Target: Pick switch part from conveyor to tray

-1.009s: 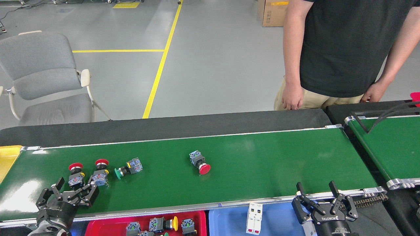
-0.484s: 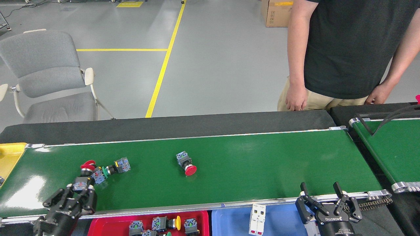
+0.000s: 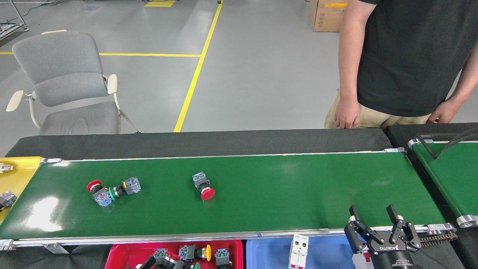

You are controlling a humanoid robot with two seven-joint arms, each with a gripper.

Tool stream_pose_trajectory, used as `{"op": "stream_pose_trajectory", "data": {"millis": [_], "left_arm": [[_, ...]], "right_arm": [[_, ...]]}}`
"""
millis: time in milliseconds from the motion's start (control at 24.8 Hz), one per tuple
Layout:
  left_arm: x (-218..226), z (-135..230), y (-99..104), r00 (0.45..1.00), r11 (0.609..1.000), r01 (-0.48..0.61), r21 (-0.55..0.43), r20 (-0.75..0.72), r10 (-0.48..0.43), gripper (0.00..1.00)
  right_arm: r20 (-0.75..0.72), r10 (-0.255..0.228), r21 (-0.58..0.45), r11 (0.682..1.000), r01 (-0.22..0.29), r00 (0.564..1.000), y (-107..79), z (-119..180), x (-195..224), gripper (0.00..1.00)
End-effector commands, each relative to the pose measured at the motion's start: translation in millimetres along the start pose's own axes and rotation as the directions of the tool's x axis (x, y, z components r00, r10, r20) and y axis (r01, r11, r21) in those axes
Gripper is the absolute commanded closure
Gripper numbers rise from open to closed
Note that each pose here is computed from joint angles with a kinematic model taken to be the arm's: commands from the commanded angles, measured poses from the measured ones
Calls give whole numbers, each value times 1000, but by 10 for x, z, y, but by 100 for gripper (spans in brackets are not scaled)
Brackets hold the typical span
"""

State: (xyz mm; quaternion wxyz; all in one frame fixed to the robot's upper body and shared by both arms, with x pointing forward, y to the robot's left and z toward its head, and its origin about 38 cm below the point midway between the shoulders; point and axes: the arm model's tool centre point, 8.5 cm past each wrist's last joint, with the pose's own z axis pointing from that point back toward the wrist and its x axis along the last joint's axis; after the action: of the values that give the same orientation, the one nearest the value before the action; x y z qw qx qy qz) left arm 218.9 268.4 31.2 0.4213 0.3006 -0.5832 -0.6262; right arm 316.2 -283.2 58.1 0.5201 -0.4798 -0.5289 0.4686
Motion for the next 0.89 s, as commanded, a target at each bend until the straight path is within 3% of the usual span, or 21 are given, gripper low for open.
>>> {"op": "stream_pose_trajectory", "data": {"millis": [0,81,161,242,323,565,848], "left_arm": [[-194,116,100,998,999,26,24,-65,-24,0],[-500,297,147,968,999,42,27,-249,-34,0],[-925,522,239,858,997,73,27,-512,-49,0],[-1173,699,180,772,997,71,-10,-632,-61,0],[-1295,791,125,736,997,70,-45,-672,-82,0],[-1422,717,204,723,995,92,-38,-684,-92,0],[-2182,537,375,687,990,115,-76,-714,-135,1]], "right_arm": [[5,16,2,1000,-16,1000,-62,-22,-11,0],[15,23,3,1000,-23,1000,-68,-18,-17,0],[41,35,9,999,-35,999,-55,-7,5,0],[67,35,4,999,-35,997,-77,-4,74,0],[69,36,10,999,-37,997,-63,62,77,0],[123,34,30,999,-38,992,-21,181,136,0],[174,29,18,999,-33,984,-51,143,219,0]]}}
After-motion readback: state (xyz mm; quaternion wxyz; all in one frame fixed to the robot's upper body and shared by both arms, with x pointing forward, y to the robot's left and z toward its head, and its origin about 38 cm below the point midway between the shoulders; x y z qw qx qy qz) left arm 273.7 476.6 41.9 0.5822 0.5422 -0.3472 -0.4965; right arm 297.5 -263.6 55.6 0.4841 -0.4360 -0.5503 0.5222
